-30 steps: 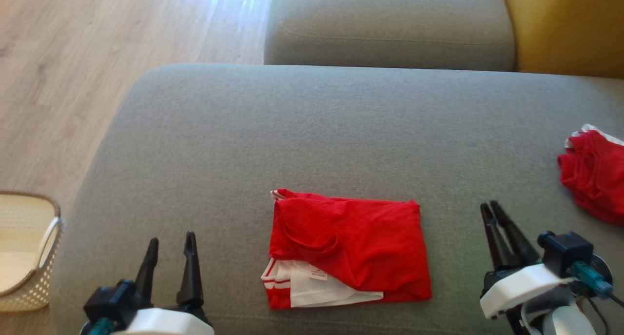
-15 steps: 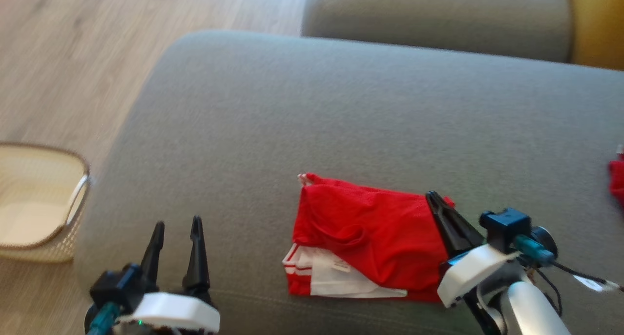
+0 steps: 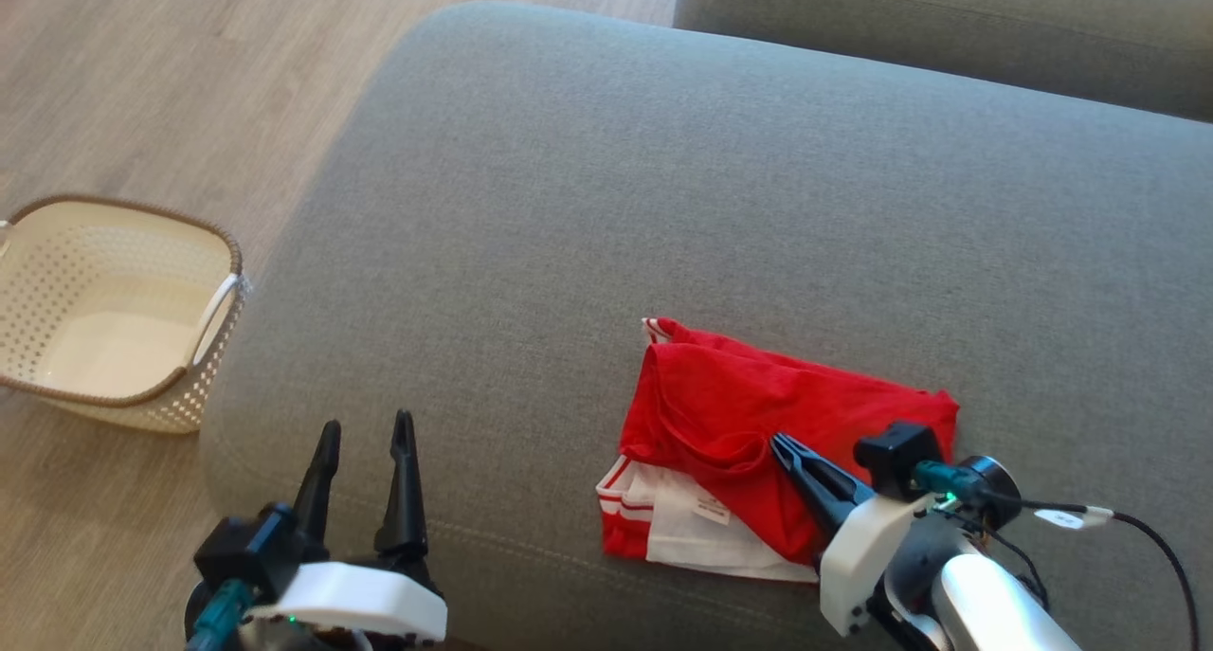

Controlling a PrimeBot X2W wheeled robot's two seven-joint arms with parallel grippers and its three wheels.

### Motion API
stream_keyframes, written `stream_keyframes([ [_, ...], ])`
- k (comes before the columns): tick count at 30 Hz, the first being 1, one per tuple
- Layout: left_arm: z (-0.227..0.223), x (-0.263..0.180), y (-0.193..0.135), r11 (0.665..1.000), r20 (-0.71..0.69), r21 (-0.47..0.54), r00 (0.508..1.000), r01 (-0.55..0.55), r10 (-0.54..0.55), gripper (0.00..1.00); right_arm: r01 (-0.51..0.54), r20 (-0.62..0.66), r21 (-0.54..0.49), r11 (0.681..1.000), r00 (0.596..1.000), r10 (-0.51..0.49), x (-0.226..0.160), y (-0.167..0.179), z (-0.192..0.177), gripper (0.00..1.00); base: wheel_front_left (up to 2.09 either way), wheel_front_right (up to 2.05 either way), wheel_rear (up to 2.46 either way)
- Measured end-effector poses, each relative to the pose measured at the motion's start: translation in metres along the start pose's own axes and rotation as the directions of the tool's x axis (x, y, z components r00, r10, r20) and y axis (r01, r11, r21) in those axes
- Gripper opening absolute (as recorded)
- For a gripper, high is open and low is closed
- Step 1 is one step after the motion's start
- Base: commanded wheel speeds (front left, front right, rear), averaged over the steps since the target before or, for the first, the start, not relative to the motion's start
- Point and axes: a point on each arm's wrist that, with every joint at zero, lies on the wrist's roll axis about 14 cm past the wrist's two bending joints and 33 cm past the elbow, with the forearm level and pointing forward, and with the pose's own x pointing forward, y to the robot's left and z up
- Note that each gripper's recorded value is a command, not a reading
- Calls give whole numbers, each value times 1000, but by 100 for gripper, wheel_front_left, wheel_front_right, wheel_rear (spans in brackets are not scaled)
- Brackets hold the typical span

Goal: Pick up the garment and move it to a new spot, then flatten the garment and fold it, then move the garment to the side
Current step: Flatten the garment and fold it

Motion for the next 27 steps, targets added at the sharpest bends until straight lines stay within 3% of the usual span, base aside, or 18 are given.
stream_keyframes([
  [10,1,-1,-2,1000,6,25,1000,8,-8,100,-76,-67,-13,997,995,75,2,20,-16,0,0,0,0],
  [19,3,1,-8,999,14,20,999,32,-32,100,-255,-64,87,963,963,260,-11,80,-8,0,0,0,0],
  [24,3,1,-10,999,14,18,999,38,-39,100,-215,-17,87,973,976,217,-12,61,6,0,0,0,0],
  [27,4,1,-10,999,17,17,999,40,-40,100,-141,27,59,988,990,139,-10,34,17,0,0,0,0],
])
